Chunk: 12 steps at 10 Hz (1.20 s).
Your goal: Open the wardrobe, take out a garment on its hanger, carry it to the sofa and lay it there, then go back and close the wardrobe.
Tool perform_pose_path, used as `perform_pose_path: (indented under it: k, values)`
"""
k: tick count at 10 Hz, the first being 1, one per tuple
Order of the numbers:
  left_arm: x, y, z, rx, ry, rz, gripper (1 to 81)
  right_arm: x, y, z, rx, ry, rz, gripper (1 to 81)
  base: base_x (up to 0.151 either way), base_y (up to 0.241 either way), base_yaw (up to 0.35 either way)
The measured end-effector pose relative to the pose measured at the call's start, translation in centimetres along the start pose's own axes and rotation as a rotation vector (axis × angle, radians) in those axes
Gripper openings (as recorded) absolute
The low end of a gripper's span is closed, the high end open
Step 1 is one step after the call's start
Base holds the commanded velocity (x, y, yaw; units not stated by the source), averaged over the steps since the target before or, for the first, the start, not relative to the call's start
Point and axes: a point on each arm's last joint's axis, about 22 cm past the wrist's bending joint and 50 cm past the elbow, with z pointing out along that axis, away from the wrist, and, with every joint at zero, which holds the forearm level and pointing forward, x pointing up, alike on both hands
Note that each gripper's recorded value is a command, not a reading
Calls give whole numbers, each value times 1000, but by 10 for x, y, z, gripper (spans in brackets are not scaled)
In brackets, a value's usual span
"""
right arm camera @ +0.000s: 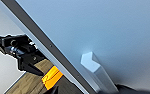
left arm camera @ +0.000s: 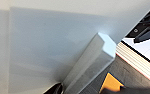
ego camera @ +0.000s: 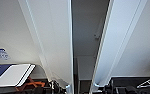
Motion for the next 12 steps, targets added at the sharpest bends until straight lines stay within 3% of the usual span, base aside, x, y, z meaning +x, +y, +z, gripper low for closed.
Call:
perform_pose_path:
  k: [2,8,12]
  values:
    - [0,2,0,-7,8,-2,811,-2,0,0,0,9,0,811,0,0,0]
    - [-21,9,-17,-38,115,-16,811,-17,2,-21,-14,85,42,811,0,0,0]
    - [-40,14,-37,-23,88,-18,811,-21,0,-26,-16,78,32,811,0,0,0]
